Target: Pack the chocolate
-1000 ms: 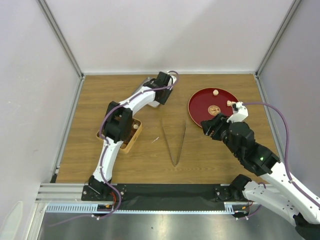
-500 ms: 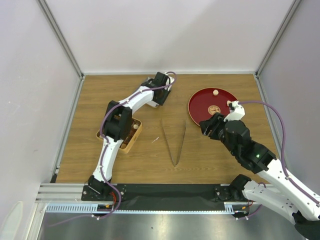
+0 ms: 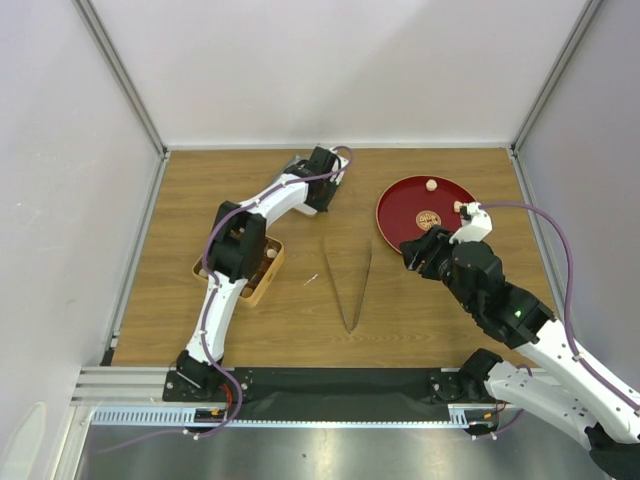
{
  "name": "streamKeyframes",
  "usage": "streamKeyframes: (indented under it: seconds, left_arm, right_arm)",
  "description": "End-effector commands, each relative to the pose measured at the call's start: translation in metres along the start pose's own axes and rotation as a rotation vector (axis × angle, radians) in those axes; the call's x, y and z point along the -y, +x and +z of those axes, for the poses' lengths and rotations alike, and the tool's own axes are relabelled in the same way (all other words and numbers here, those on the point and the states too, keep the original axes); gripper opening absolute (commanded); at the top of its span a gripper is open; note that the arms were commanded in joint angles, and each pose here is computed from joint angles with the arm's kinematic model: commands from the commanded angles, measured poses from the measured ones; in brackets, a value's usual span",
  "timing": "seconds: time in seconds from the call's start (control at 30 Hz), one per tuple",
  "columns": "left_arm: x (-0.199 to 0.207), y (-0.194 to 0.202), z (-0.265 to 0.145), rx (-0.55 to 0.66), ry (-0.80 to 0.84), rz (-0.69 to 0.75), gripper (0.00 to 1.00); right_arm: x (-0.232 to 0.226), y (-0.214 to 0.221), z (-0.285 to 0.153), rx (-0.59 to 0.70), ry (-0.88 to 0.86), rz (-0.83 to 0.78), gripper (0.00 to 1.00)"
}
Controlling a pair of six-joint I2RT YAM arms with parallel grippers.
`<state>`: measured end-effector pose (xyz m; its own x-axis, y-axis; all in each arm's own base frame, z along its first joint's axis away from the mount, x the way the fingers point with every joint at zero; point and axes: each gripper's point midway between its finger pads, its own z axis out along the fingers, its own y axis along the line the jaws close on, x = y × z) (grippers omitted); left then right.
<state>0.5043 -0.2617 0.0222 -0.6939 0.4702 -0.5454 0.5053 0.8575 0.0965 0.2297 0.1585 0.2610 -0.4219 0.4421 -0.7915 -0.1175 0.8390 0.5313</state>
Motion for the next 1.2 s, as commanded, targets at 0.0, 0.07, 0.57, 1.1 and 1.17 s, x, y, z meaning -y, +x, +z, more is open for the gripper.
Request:
streamKeyframes:
  seconds: [0.0,0.07,0.57,1.1,1.17]
  left_arm:
    - [0.005,-0.013,-0.015,0.022,0.049,-0.036,0.03]
    - [0.01,-0.022,-0.029,0.041,0.084,-0.063,0.0]
    - [0.035,-0.133,-0.337,0.477,0.863,-0.389,0.0]
    - [0.069,-0.094,-0.479,0.596,1.198,-0.415,0.0]
    - [0.071,-0.083,-0.472,0.573,1.203,-0.424,0.0]
  right_arm:
    - [-0.009,-0.019,-0.005,0.054,-0.022,0.017,0.58]
    - [-0.012,-0.021,-0.003,0.061,-0.03,0.019,0.58]
    - [-0.109,-0.073,0.029,-0.018,-0.614,0.041,0.95]
    - [-0.134,-0.129,0.079,0.044,-0.98,-0.426,0.96]
    - [-0.132,-0.136,0.071,0.144,-0.971,-0.567,0.98]
